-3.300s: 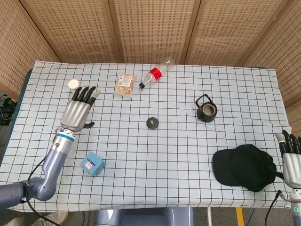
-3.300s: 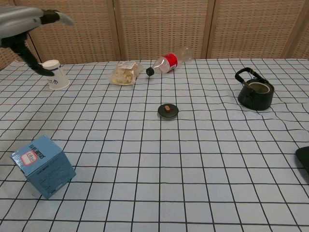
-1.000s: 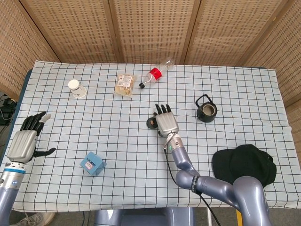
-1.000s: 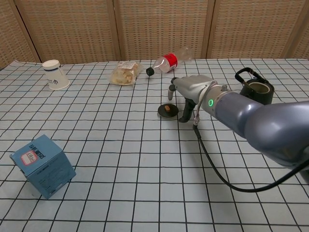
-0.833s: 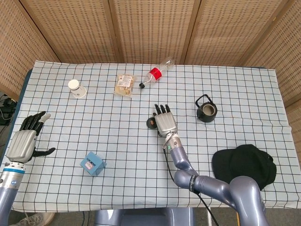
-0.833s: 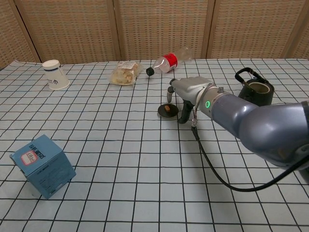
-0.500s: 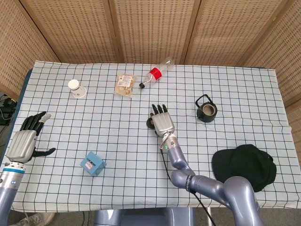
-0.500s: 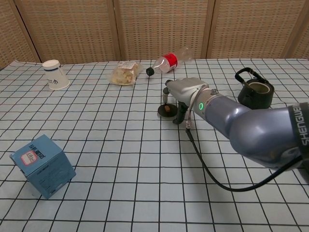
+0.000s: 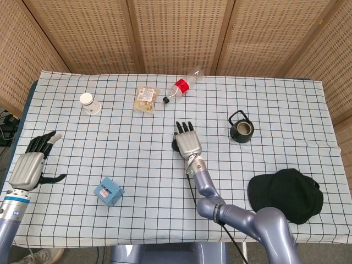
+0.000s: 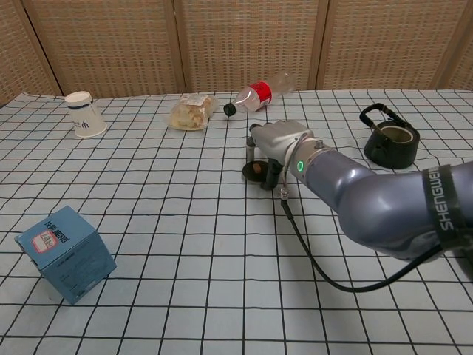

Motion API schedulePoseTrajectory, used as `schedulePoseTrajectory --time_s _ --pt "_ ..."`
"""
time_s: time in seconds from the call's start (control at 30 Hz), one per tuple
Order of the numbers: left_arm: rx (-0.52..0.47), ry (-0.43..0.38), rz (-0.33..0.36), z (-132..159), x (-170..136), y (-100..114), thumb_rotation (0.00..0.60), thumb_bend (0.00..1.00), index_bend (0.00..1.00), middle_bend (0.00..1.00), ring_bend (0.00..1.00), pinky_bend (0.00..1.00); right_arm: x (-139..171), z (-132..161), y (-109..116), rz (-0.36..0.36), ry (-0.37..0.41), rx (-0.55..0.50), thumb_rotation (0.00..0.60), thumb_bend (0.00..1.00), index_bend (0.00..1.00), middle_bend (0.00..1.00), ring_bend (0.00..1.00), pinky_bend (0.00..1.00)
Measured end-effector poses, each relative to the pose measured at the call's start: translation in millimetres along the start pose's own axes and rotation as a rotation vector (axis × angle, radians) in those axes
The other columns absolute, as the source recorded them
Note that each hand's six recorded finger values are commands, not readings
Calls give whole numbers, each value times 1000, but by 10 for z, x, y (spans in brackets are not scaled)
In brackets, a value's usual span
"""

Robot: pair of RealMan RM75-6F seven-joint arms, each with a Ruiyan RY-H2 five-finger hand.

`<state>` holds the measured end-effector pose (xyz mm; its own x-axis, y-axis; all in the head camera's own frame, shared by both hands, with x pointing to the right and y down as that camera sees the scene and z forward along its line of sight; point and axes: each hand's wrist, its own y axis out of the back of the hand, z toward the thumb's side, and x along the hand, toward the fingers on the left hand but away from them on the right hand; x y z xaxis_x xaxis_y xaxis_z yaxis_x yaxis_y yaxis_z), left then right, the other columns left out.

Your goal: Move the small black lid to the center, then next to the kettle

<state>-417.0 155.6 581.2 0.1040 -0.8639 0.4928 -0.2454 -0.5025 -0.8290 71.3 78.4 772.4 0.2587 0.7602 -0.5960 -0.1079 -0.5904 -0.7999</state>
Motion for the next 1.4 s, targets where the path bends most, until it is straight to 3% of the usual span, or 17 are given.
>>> schedulePoseTrajectory --time_s 0.3,0.6,0.93,1.03,1.4 --pt "3 4 -1 -8 4 0 600 78 63 0 0 0 40 21 89 -36 9 -2 600 485 432 98 0 0" --pt "17 1 5 12 -12 3 600 78 65 0 0 0 195 -221 408 -115 -16 9 600 483 423 95 0 0" --pt "46 -3 19 70 -56 -10 600 78 65 0 0 0 516 -1155 853 -194 -168 30 600 482 422 94 0 0" --pt "49 -9 13 96 -68 -26 600 79 65 0 0 0 594 -1441 850 -186 -223 26 600 482 421 94 0 0" --pt "60 -13 -2 123 -81 -67 600 79 65 0 0 0 632 -1949 673 -144 -309 -27 600 473 421 88 0 0"
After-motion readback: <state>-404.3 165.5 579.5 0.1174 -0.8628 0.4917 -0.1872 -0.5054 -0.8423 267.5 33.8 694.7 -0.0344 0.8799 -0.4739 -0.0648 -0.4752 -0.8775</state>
